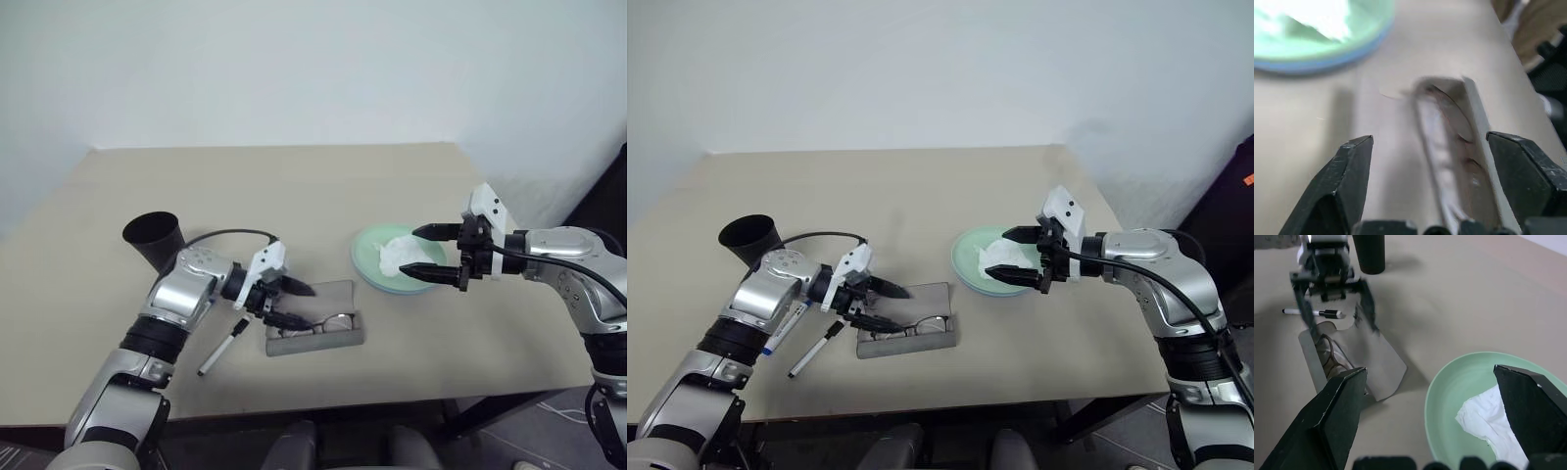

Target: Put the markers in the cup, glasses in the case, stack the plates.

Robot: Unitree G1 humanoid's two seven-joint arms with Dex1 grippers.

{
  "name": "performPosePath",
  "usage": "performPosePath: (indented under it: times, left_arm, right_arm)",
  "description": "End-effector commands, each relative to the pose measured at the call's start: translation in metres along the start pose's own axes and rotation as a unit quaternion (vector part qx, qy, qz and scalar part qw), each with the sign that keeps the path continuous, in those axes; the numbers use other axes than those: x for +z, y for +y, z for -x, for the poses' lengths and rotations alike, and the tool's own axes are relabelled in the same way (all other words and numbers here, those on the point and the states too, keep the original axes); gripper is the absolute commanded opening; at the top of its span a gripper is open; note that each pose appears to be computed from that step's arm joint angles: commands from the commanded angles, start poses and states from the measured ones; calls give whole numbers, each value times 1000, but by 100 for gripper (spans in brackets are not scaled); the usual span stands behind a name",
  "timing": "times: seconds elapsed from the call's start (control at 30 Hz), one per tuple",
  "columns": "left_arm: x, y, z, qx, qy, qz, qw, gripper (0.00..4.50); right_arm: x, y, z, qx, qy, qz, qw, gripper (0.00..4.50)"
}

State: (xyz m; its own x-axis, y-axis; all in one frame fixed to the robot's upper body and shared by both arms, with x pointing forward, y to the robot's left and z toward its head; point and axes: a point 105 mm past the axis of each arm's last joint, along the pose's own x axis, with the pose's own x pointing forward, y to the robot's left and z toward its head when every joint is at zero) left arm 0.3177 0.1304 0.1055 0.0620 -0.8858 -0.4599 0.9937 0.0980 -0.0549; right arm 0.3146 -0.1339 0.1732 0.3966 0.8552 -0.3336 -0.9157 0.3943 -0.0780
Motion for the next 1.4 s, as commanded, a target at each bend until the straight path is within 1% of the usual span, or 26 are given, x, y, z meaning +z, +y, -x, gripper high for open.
performPosePath:
  times: [0.03,0.17,0.2,0.23,0.27,0.37,0.43,0.47,0.53,0.57,0.8,0.9,1.03,1.13,1.23,1.4]
  left_arm:
    - [30,19,12,61,-44,-35,997,399]
    - [32,42,18,128,-62,-24,990,399]
    - [31,47,18,144,-63,-21,987,361]
    - [29,51,17,155,-62,-17,986,340]
    - [25,53,16,160,-56,-12,985,307]
    - [12,55,10,167,-34,-17,985,206]
    - [5,53,5,161,-22,-12,987,130]
    - [3,49,2,154,-16,-16,988,99]
    - [3,41,-2,130,-21,-10,991,25]
    - [3,35,-3,115,-21,-9,993,2]
    - [-3,-9,-4,7,19,-30,999,2]
    - [-5,-19,-3,-9,27,-30,999,2]
    - [-13,-38,-6,-35,44,-26,998,2]
    - [-19,-41,-8,-32,59,-26,997,2]
    - [-32,-40,-9,-16,83,-26,996,2]
    - [-38,-37,-12,13,90,-25,996,2]
  right_arm:
    - [9,0,2,-6,-13,18,1000,450]
    - [10,0,1,-6,-13,19,1000,450]
    - [10,0,1,-5,-13,19,1000,450]
    - [10,0,1,-5,-13,20,1000,450]
    - [10,0,1,-5,-13,20,1000,450]
    - [11,1,0,-4,-14,21,1000,450]
    - [11,1,0,-3,-14,21,1000,450]
    - [11,2,0,-3,-15,22,1000,450]
    - [11,2,0,-3,-14,22,1000,450]
    - [11,2,0,-3,-14,22,1000,450]
    - [11,3,0,-3,-16,24,1000,450]
    - [11,3,-1,-4,-15,24,1000,450]
    - [11,4,-1,-3,-16,25,1000,450]
    - [11,3,-1,-3,-16,26,1000,450]
    - [11,3,-2,-2,-16,27,999,450]
    - [12,3,-2,-2,-17,28,999,450]
